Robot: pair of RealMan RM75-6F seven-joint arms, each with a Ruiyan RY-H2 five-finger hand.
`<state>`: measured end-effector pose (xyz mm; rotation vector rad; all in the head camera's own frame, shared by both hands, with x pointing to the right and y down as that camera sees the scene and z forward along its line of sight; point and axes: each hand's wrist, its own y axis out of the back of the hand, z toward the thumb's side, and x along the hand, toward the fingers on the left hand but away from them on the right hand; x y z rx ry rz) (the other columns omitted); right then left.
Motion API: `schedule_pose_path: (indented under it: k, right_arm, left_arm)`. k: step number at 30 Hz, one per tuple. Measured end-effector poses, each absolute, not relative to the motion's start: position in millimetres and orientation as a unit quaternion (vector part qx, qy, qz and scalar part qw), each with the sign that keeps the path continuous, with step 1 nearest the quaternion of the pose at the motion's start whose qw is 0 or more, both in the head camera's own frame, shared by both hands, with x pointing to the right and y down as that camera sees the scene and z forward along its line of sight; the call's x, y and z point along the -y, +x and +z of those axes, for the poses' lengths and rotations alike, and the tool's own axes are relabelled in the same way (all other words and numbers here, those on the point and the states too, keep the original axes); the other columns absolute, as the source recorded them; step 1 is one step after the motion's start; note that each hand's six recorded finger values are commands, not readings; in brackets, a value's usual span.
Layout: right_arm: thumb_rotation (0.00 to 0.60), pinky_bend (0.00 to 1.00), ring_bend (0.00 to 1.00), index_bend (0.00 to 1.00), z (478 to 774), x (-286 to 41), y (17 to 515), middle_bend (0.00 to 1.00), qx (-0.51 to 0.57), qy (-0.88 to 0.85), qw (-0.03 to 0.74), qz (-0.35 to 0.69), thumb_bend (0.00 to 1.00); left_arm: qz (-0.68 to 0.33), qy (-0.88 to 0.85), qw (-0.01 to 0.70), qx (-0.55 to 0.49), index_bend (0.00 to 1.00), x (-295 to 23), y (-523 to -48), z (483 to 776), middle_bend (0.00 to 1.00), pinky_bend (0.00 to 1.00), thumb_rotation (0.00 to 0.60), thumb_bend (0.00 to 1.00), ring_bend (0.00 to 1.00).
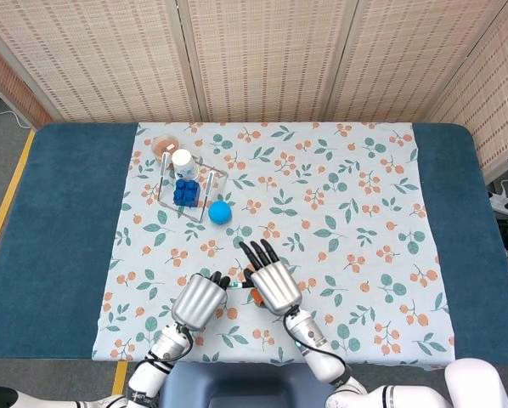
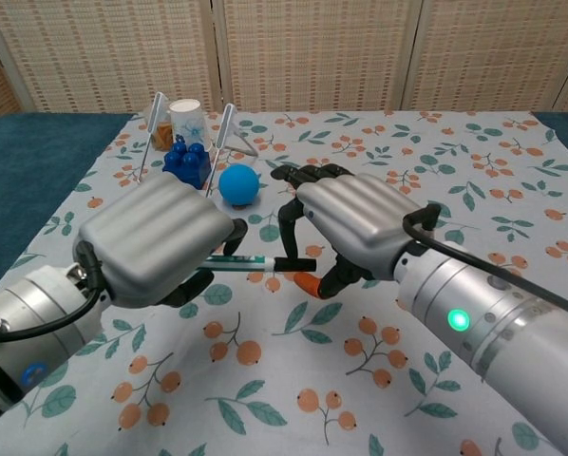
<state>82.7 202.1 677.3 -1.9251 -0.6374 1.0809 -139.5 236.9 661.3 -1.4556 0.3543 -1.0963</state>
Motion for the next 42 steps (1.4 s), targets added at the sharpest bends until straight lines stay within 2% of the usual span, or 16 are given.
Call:
schedule_pose_path:
  k: [17,42]
  right_arm:
    - [0.600,0.00,0.00,0.48,678.0,-203.0,80.0,0.00,0.251,-0.765,0.407,0.431,0.21]
    - [0.600,0.00,0.00,0.52,680.5,-201.8,80.5,0.00,0.255,-0.764,0.404,0.434,0.21]
  left_arm:
    - [-0.471,-0.628,0.600,-0.154,0.91,-236.9,-138.7,659.1,1.00,1.00,0.600,0.57,0.91]
    - [-0.465,-0.631,0.601,-0.155,0.91,-239.4,-136.3,657.1,1.00,1.00,0.600,0.57,0.91]
